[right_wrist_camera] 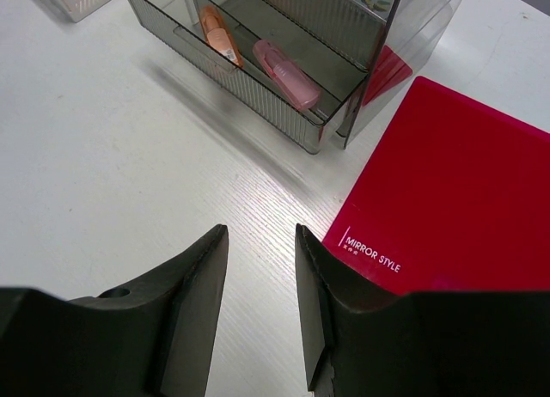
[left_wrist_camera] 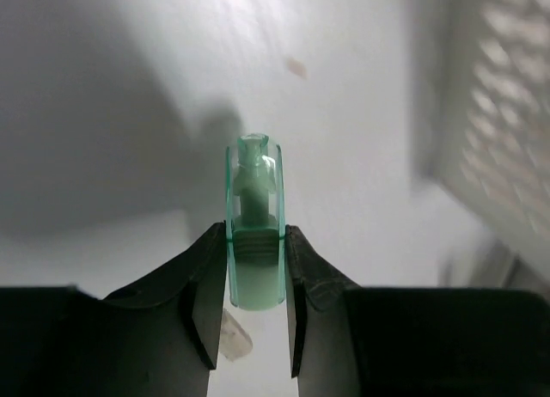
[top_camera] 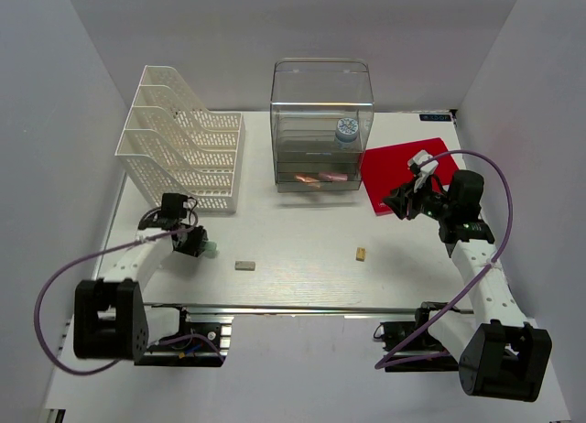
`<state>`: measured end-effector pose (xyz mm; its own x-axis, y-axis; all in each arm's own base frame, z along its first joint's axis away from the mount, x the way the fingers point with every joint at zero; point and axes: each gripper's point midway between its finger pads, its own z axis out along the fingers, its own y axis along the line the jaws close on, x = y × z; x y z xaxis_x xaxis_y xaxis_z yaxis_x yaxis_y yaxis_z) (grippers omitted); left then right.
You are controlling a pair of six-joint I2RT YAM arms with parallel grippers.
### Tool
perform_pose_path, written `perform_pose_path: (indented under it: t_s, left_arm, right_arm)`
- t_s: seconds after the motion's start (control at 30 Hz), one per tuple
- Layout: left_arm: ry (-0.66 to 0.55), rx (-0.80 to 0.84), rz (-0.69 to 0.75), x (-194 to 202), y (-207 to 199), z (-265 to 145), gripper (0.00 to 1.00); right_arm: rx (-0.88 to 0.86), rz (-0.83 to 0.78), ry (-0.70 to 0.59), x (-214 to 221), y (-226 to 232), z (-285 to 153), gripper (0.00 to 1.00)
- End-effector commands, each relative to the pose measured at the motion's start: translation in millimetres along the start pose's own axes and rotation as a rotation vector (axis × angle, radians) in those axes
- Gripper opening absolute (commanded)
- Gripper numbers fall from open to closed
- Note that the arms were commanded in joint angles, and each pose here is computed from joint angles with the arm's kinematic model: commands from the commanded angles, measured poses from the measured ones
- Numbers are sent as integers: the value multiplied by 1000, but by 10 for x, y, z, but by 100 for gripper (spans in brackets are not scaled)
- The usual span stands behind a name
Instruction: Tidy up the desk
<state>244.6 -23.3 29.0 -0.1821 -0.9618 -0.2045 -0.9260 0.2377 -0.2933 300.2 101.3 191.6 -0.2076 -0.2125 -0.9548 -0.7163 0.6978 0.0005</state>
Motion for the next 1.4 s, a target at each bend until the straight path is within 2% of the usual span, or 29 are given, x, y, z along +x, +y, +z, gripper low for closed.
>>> perform_pose_path:
  t_s: [0.0, 0.03, 0.1, 0.13, 0.4, 0.47, 0.53, 0.57, 0.63, 0.73, 0.9, 1.0, 1.1, 1.13, 1.17, 1.23, 1.37]
  left_arm:
    - [139, 448, 362, 315, -603, -358, 0]
    - [153, 553, 492, 381, -693, -497, 0]
    - [160, 690, 664, 475, -764, -642, 0]
    - [206, 830, 740, 632, -834, -838, 0]
    - [328, 1317, 1098, 1117, -1108, -1576, 0]
    - [287, 1384, 1159, 1129, -1337, -1790, 0]
    - [274, 1412, 1238, 1242, -1468, -1829, 0]
    - [216, 1458, 1286, 1244, -1629, -1974, 0]
    - [202, 1477, 1358, 1428, -1750, -1990, 0]
    - [64, 1512, 1496, 1626, -2009, -2100, 0]
    - [-333, 1634, 1763, 1857, -2205, -2219, 0]
    - [-586, 1548, 1790, 1755, -2452, -2228, 2]
    - [-693, 1536, 1812, 1801, -2646, -2281, 6]
    - [-702, 1524, 1819, 1832, -2697, -2276, 7]
    - [-658, 1473, 1866, 1895, -2730, -2049, 7]
    - [-644, 1418, 1894, 1978, -2874, -1889, 7]
    - [-628, 1385, 1901, 2060, -2996, -1674, 6]
  right_arm:
    - [4, -21, -5, 12, 4, -16, 43]
    - [6, -24, -6, 7, -3, -15, 43]
    - [7, -24, -4, 10, -2, -18, 42]
    - [10, -23, -3, 18, -8, -19, 43]
    - [15, -25, 5, 45, -30, -12, 43]
    - [17, -24, 8, 58, -37, -8, 43]
    - [21, -25, 12, 68, -46, -3, 43]
    - [23, -24, 13, 77, -51, -4, 43]
    - [32, -26, 15, 78, -66, -8, 43]
    - [42, -29, 19, 90, -87, -14, 43]
    - [44, -23, 25, 126, -102, -9, 43]
    - [45, -23, 29, 137, -108, -8, 43]
    - [45, -20, 32, 151, -115, 0, 43]
    - [46, -20, 33, 152, -118, -1, 43]
    - [47, -18, 35, 159, -120, 0, 43]
    - [50, -20, 35, 158, -129, -2, 43]
    - [54, -18, 36, 167, -139, -8, 43]
